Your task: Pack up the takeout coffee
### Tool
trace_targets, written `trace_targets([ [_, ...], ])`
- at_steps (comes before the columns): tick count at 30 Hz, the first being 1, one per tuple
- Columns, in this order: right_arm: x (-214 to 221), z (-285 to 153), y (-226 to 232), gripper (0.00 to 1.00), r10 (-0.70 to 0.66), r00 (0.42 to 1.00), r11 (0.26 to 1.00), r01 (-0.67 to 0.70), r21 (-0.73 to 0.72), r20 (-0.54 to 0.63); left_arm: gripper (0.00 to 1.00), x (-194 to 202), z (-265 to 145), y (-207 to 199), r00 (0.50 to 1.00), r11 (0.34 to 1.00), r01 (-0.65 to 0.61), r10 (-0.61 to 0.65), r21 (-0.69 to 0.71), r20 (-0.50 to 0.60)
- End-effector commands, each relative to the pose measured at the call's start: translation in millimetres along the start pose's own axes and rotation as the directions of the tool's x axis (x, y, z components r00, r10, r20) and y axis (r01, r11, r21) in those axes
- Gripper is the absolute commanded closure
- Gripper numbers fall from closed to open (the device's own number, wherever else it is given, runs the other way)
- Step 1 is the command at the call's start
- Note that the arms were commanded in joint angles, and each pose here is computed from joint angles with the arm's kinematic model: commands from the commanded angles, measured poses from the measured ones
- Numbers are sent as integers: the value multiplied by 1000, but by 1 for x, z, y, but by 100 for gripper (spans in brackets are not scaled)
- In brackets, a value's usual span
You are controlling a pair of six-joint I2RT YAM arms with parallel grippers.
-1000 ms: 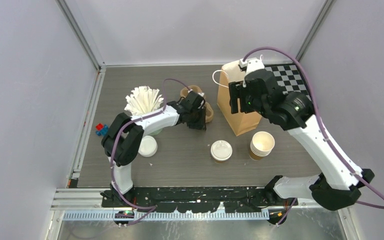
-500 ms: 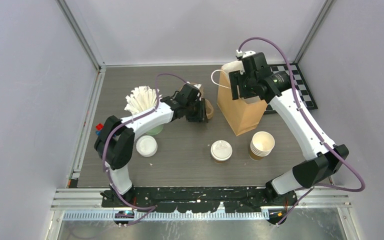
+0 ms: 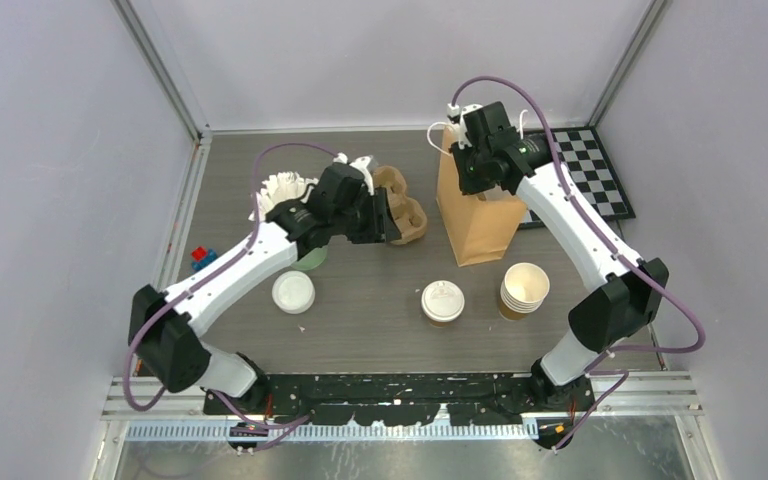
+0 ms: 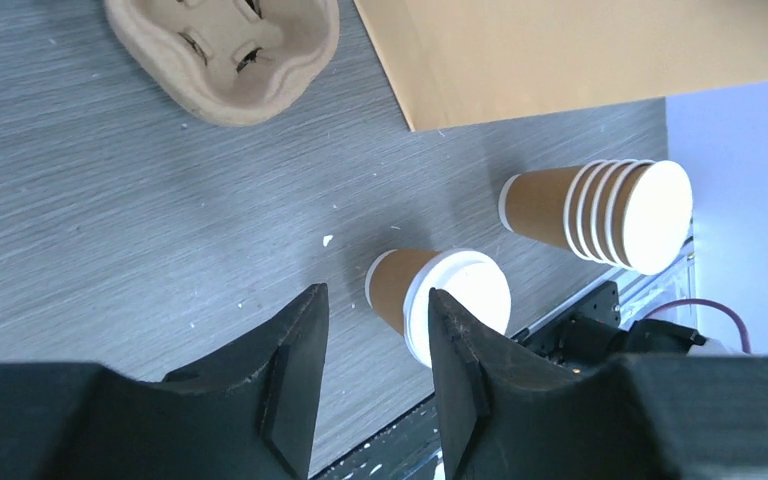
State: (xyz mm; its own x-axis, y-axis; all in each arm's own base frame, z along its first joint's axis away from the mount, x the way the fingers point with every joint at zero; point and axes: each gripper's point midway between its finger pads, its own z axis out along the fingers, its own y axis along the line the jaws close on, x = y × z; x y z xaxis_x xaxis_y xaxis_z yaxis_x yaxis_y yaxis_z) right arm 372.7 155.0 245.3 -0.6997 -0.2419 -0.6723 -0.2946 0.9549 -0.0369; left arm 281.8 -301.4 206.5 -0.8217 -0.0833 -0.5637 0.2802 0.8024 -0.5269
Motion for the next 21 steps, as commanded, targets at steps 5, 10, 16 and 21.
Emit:
trace_targets([
  [5, -32, -42, -1, 99, -18, 994, 999, 21, -25, 112, 53, -33, -64, -1, 992, 998, -6, 15, -69, 128],
  [10, -40, -73, -11, 100, -39, 985, 999, 38, 8, 168, 51, -55, -89, 8, 988, 990, 45, -24, -135, 152],
  [16, -57, -120, 2, 100, -111, 960, 993, 120, -18, 257, 51, -73, -112, 14, 982, 987, 109, -89, -119, 168],
  [21, -58, -151, 38, 100, -257, 916, 960, 279, -28, 306, 51, -76, -129, 19, 972, 982, 149, -124, -114, 200],
])
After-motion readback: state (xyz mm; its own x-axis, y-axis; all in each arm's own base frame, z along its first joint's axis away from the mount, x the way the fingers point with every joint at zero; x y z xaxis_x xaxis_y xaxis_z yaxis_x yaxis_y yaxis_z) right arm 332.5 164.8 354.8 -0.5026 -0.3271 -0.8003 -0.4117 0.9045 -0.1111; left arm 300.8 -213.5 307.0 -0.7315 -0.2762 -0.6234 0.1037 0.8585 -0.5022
